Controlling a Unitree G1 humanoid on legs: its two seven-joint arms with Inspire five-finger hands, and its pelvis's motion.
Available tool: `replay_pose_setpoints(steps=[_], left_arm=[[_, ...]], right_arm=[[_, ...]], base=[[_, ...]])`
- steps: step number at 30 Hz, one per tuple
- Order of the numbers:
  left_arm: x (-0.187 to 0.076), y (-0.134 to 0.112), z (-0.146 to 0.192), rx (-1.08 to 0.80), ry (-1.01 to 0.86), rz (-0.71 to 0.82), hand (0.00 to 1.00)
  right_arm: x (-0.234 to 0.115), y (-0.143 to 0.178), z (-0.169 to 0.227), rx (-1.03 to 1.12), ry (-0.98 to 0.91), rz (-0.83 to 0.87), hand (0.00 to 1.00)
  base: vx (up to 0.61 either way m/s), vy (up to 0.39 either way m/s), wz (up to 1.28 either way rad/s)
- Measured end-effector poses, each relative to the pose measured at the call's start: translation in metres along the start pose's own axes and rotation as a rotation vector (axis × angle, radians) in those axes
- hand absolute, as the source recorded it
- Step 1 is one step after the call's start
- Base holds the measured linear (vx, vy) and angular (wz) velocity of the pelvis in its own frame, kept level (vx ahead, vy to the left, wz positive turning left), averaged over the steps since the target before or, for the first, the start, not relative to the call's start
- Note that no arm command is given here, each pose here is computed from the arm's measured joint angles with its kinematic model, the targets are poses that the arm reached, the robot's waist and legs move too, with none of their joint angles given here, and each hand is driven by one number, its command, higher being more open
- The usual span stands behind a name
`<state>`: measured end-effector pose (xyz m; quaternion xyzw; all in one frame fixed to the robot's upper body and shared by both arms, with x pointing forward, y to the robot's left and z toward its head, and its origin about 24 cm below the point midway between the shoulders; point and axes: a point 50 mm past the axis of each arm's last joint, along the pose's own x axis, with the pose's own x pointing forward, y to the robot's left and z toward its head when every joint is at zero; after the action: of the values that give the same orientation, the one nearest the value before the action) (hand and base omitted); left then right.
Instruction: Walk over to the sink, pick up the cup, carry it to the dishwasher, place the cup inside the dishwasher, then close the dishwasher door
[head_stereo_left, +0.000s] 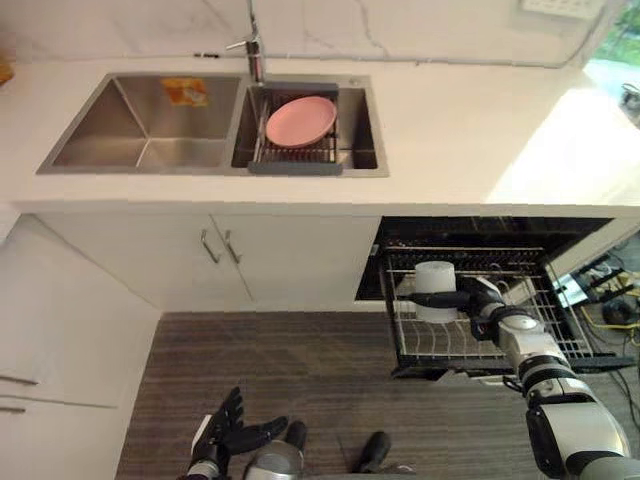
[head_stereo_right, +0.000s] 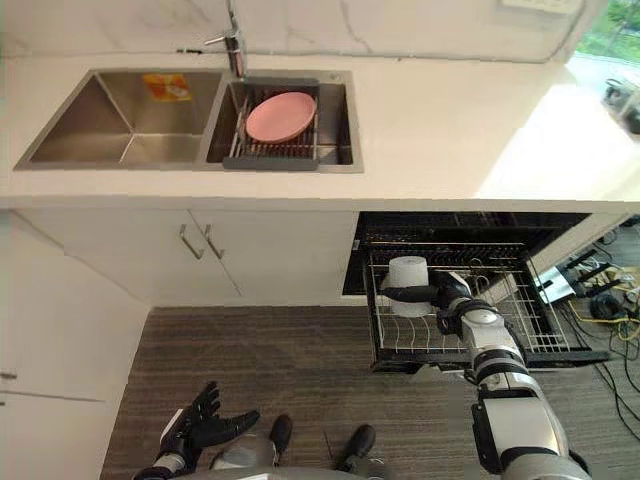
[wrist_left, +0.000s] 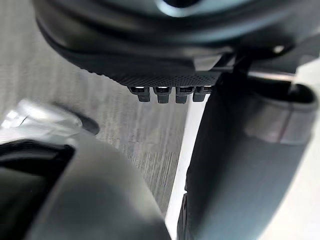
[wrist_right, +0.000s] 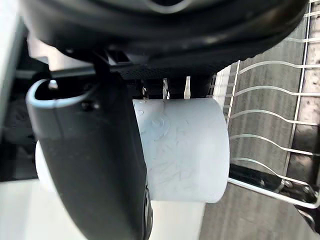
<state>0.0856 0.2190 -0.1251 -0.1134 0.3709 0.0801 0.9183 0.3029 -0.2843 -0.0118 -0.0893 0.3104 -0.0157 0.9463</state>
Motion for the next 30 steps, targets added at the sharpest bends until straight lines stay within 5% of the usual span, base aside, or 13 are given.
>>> replay_pose_setpoints(steps=[13,30], left_arm=[[0.011,0.001,0.016,-0.118,-0.047,0.002,1.00],[0.016,-0.012,0.023,-0.167,-0.083,-0.027,1.00]], right_arm=[[0.006,0.023,0.005,0.092,0.020,0.029,0.00],[-0.006,-0.024,0.042,0.224,-0.111,-0.218,0.00]], base=[[0.02,0.029,0.20],[0.01,0.035,0.10]])
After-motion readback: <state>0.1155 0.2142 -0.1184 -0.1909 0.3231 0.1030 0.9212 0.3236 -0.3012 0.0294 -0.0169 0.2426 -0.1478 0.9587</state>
